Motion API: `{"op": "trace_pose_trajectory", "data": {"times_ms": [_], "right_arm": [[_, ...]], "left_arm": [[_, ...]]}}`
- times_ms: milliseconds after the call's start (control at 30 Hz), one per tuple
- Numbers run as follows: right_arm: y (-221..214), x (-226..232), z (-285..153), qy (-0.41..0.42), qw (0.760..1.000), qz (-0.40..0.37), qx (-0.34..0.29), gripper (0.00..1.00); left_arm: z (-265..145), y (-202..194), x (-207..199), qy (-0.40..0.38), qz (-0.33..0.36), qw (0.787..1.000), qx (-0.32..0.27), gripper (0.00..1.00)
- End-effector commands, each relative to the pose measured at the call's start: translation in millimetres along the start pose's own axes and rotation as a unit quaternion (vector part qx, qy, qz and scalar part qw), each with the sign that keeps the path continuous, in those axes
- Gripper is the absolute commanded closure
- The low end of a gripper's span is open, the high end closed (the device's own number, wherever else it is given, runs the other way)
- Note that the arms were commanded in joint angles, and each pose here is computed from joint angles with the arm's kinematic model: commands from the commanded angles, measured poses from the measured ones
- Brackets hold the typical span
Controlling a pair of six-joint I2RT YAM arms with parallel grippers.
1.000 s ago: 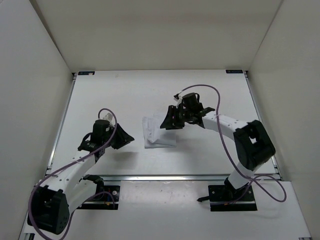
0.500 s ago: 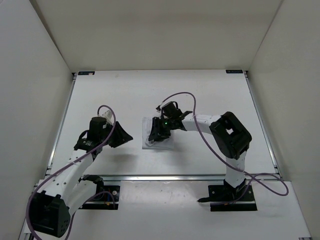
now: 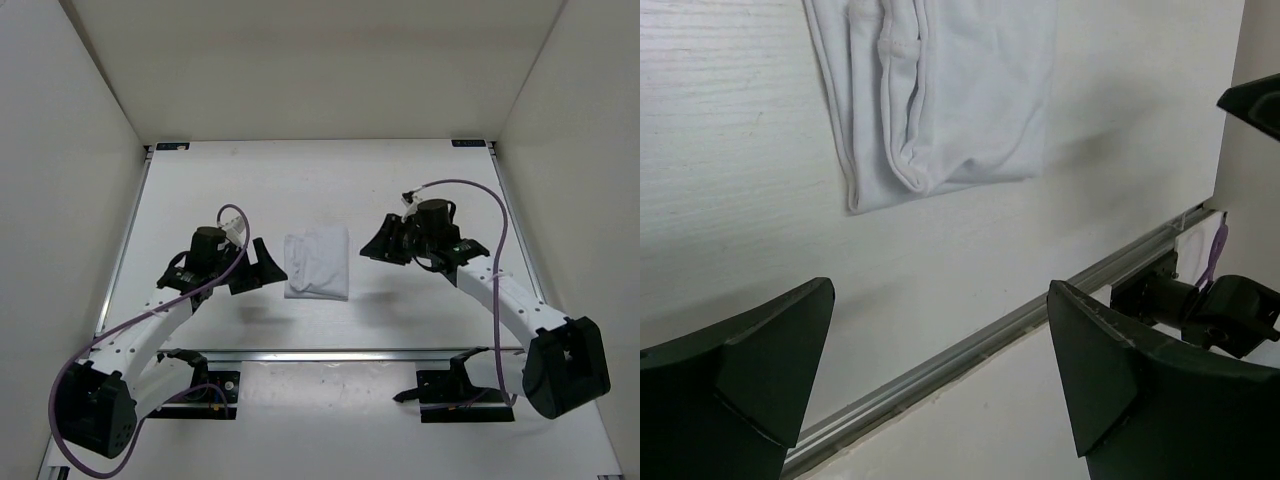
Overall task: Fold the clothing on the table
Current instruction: Fold the skirt
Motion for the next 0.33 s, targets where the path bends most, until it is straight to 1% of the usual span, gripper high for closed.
{"op": "trace_pose_trajectory", "data": {"times_ms": [0,100,233,300], "right_arm": [[-5.5,-16.1,-9.6,-0.015,1.000,0.007,-0.002,0.64],[-5.6,-15.4,-11.0,-0.024,1.000,0.001,-0.001,0.63],[-8.2,-9.2,-5.5,-0.024,1.000,-0.012,0.011,0.63],[-13.9,-6.9,-1.4,-0.021,0.999,-0.013,0.021,0.63]], "left_arm": [[-4.0,6.5,-6.9,-0.022,0.015,1.000,-0.012,0.01],[-4.4,9.3,-6.1,-0.017,0.015,1.000,-0.010,0.01],[3.3,4.3,-4.4,-0.004,0.010,1.000,0.030,0.02],[4.1,3.5,-3.6,-0.007,0.001,0.999,0.032,0.02]]}}
Point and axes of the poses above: each gripper's point midway between its finger pads, its own z axis out along the fingers, its own x axis along the line the jaws close on, y = z × x, the point moved 8 cm from there along -z, back along the fingers, and after that the axes turned 5 degrees about z, right-handed, at the moved point
